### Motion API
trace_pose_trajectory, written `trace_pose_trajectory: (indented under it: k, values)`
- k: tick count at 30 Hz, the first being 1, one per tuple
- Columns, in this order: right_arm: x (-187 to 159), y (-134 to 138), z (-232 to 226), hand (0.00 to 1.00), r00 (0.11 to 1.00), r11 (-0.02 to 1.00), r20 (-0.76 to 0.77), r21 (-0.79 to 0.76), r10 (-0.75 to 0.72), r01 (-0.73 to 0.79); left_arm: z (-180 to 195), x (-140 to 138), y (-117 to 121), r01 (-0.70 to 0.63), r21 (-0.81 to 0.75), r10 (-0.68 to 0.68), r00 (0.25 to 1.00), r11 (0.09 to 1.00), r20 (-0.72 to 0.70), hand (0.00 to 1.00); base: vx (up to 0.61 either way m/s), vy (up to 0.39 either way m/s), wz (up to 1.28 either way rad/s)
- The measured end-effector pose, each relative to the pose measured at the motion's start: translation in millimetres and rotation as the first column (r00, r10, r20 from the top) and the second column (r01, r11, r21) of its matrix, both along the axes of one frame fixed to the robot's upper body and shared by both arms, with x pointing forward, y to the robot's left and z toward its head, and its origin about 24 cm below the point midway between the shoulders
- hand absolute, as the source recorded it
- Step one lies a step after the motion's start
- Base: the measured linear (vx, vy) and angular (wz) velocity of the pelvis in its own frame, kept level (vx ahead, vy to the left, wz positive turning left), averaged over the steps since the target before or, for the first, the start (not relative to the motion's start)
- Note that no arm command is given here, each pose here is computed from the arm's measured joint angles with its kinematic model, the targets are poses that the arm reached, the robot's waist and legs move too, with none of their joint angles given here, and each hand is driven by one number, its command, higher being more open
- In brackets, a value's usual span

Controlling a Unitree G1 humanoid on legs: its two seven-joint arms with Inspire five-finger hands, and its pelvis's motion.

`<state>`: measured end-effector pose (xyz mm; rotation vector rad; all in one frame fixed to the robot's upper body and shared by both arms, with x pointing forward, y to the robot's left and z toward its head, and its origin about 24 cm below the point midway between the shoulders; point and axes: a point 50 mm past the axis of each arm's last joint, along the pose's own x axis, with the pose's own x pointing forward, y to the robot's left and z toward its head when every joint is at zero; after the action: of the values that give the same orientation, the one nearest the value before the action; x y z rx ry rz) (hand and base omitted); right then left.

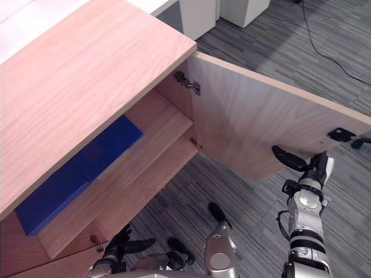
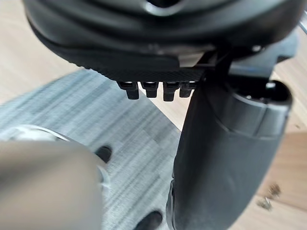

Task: Walk over to the cabinet, pick up the folder, carry it to the office cabinet, place the folder inside the office cabinet, then close the office cabinet door

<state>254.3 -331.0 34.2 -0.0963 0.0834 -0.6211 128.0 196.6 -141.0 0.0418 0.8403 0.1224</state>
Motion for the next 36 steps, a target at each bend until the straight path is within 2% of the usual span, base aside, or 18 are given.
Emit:
trace_pose_trajectory:
  k: [2, 6, 8, 12, 14, 15, 18, 21, 22, 24, 27, 30, 31, 33, 36]
  values:
    - [-10, 14, -2, 1.0, 0.999, 0.999, 0.019, -0.002, 0.04, -0.04, 1, 4, -1, 0.003, 0.0, -0.003, 1.0, 1.0, 0.009, 1.0, -0.01, 0.009, -0.09]
    - [-37, 60, -18, 1.0, 0.986, 0.985, 0.026, 0.046, 0.164, -0.165, 1, 3, 0, 0.031, 0.027, -0.031, 1.0, 0.999, 0.002, 1.0, 0.03, -0.001, -0.26]
    - [-60, 88, -31, 1.0, 0.968, 0.965, -0.002, 0.078, 0.251, -0.25, 1, 5, -2, 0.059, 0.042, -0.059, 0.998, 0.997, -0.001, 1.0, 0.03, -0.015, -0.28]
    - [-100, 119, -48, 1.0, 0.911, 0.913, -0.088, 0.115, 0.402, -0.392, 0, 5, -2, 0.092, 0.062, -0.091, 0.996, 0.994, -0.017, 1.0, 0.03, -0.02, -0.11]
    - [-123, 136, -60, 1.0, 0.834, 0.852, -0.179, 0.128, 0.523, -0.507, -2, 2, 1, 0.095, 0.071, -0.093, 0.995, 0.993, -0.039, 1.0, 0.01, -0.004, -0.02]
    - [-126, 138, -61, 1.0, 0.823, 0.845, -0.19, 0.129, 0.535, -0.52, -3, 2, 1, 0.097, 0.072, -0.094, 0.995, 0.993, -0.041, 1.0, 0.0, 0.0, 0.07]
    - [-145, 151, -70, 1.0, 0.689, 0.744, -0.3, 0.125, 0.659, -0.657, -6, -4, 1, 0.12, 0.078, -0.114, 0.991, 0.99, -0.075, 1.0, -0.01, 0.003, 0.21]
    - [-154, 169, -75, 1.0, 0.51, 0.584, -0.378, 0.106, 0.772, -0.805, -7, -6, 5, 0.117, 0.084, -0.11, 0.99, 0.99, -0.087, 1.0, -0.01, -0.003, 0.35]
    - [-153, 180, -75, 1.0, 0.439, 0.508, -0.384, 0.097, 0.812, -0.856, -6, -5, 6, 0.116, 0.088, -0.109, 0.991, 0.989, -0.083, 1.0, -0.02, -0.013, 0.5]
    - [-147, 198, -72, 1.0, 0.366, 0.419, -0.365, 0.077, 0.856, -0.905, -5, -4, 7, 0.115, 0.091, -0.108, 0.991, 0.989, -0.077, 1.0, -0.03, -0.033, 0.84]
    - [-119, 219, -60, 1.0, 0.306, 0.315, -0.322, -0.025, 0.896, -0.949, -3, 2, 7, 0.11, 0.092, -0.105, 0.993, 0.99, -0.056, 1.0, -0.03, -0.033, 1.08]
    - [-82, 226, -49, 1.0, 0.342, 0.319, -0.294, -0.125, 0.893, -0.94, -1, 7, 7, 0.088, 0.093, -0.085, 0.996, 0.992, -0.037, 1.0, -0.01, -0.025, 1.15]
    - [-64, 224, -47, 1.0, 0.381, 0.347, -0.297, -0.161, 0.876, -0.924, 0, 8, 8, 0.079, 0.092, -0.076, 0.997, 0.993, -0.032, 1.0, 0.02, -0.032, 1.57]
    - [-39, 214, -44, 1.0, 0.474, 0.43, -0.29, -0.203, 0.832, -0.88, 1, 9, 8, 0.054, 0.091, -0.052, 0.998, 0.994, -0.024, 1.0, 0.02, -0.021, 1.3]
    - [3, 193, -30, 1.0, 0.674, 0.629, -0.212, -0.247, 0.707, -0.737, 2, 9, 12, 0.008, 0.086, -0.007, 1.0, 0.996, -0.019, 1.0, 0.01, -0.009, 0.95]
